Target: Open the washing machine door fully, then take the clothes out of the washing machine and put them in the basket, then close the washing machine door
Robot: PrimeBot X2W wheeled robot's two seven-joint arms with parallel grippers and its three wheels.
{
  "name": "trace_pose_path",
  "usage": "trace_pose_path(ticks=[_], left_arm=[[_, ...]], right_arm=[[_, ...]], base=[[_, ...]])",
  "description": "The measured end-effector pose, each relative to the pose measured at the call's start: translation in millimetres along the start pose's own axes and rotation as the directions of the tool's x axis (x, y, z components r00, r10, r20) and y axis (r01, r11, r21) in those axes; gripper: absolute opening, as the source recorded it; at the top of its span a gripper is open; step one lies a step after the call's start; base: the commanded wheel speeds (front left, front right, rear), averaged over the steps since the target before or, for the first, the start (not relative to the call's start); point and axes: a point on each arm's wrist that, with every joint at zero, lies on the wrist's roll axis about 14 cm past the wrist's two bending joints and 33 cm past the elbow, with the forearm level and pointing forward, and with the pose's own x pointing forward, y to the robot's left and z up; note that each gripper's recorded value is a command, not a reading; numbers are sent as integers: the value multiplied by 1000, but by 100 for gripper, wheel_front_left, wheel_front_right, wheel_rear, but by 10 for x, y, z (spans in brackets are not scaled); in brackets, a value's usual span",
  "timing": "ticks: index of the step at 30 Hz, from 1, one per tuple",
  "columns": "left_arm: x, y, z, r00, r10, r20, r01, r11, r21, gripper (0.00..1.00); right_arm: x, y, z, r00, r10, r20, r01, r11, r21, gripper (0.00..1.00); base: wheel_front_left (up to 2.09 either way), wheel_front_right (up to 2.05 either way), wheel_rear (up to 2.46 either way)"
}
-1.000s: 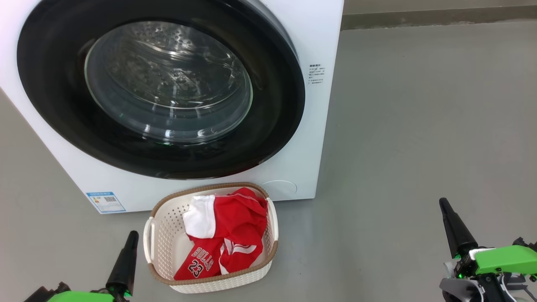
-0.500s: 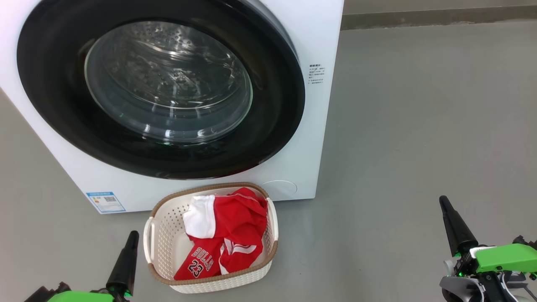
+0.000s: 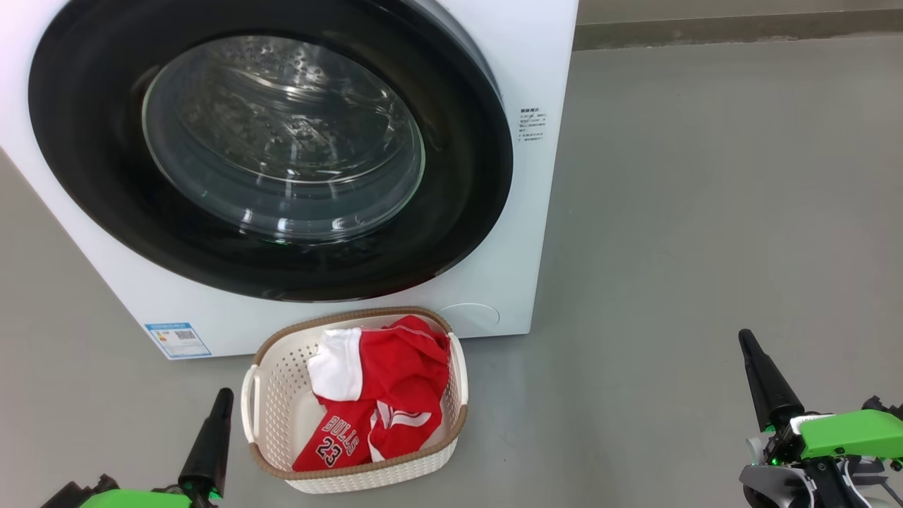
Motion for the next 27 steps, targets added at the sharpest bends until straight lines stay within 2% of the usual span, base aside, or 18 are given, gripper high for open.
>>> trace_pose_path(ticks=[27], left_arm=[[0,0,3,1000,0,1,0,1000,-1,0]], right_arm=[[0,0,7,1000,0,2,0,1000,1,0]], base=[[0,0,0]])
